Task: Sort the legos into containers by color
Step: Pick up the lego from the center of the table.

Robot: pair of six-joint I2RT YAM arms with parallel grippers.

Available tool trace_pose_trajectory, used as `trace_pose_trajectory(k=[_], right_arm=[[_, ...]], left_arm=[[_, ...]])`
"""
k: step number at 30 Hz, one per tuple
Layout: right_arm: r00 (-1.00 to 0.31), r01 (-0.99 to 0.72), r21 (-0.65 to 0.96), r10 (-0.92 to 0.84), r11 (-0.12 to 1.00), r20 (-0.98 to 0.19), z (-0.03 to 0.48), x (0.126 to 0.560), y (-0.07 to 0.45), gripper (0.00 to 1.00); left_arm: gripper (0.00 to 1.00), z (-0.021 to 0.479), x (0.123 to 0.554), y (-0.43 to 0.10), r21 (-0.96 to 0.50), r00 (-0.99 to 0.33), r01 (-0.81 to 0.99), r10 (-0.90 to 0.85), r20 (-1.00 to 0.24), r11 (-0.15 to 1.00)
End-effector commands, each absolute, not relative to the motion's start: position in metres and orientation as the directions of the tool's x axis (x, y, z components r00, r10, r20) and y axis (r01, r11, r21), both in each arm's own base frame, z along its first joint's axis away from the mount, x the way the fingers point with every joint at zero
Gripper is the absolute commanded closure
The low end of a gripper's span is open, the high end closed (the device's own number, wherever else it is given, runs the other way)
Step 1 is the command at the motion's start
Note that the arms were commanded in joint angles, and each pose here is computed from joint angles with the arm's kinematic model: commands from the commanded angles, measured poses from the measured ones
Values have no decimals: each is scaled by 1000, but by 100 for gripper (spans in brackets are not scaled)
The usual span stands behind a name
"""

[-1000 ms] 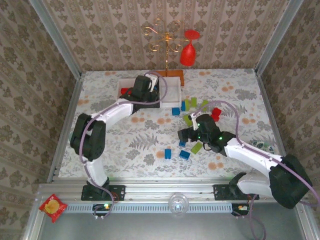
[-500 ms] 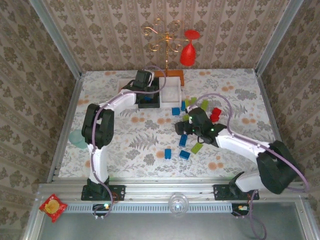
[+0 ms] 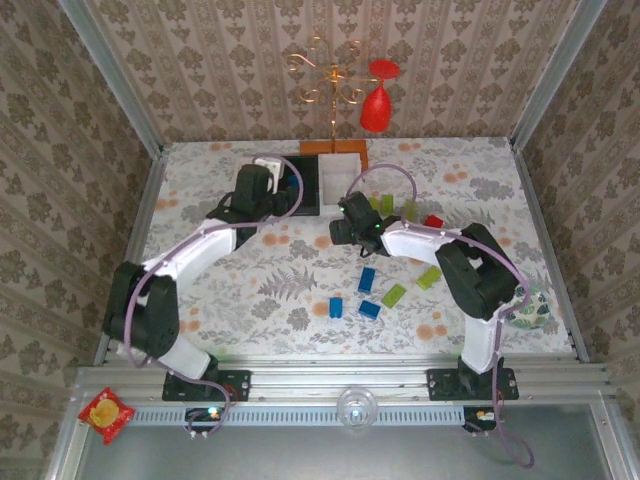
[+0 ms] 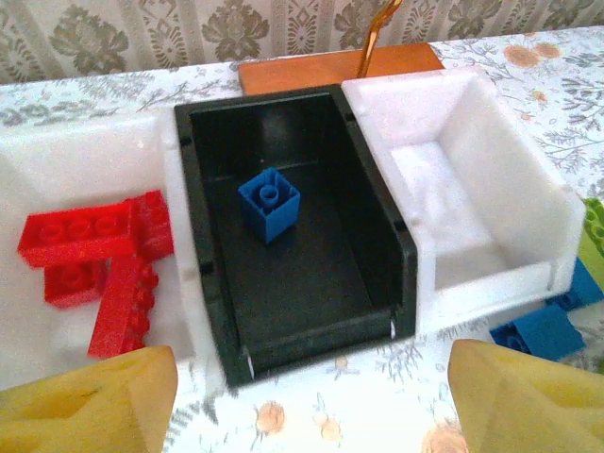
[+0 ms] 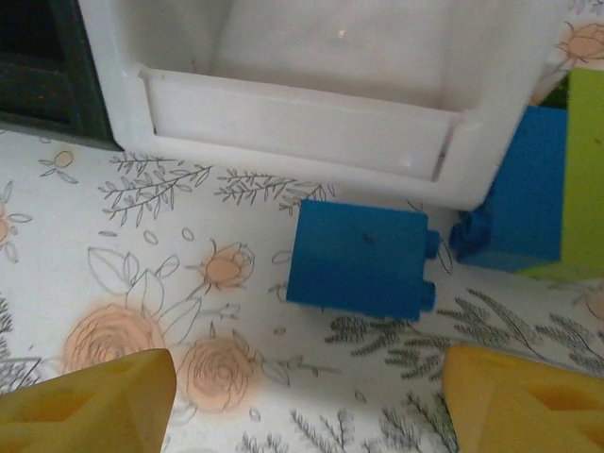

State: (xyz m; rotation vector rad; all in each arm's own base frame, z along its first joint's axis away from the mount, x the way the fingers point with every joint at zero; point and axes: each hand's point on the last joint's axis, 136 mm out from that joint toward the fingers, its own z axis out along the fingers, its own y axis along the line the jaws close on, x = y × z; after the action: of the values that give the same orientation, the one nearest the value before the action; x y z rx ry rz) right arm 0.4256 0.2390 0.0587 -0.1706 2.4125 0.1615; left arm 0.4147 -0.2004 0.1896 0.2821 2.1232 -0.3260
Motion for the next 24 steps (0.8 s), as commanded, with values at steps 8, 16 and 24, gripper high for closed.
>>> trace_pose_trajectory(k=[8, 16, 24], right_arm=[[-749, -110, 8, -78, 994, -658, 38, 454, 230, 35], [-751, -85, 12, -56, 996, -657, 26, 464, 227, 36], [-741, -163, 11, -115, 987, -661, 22, 467, 236, 50]], left_arm=[[21, 218, 377, -185, -203, -473, 334, -23, -881, 920], [21, 213, 371, -183, -197, -476, 340, -12, -879, 919], [21, 208, 368, -181, -184, -483, 339, 3, -876, 923]])
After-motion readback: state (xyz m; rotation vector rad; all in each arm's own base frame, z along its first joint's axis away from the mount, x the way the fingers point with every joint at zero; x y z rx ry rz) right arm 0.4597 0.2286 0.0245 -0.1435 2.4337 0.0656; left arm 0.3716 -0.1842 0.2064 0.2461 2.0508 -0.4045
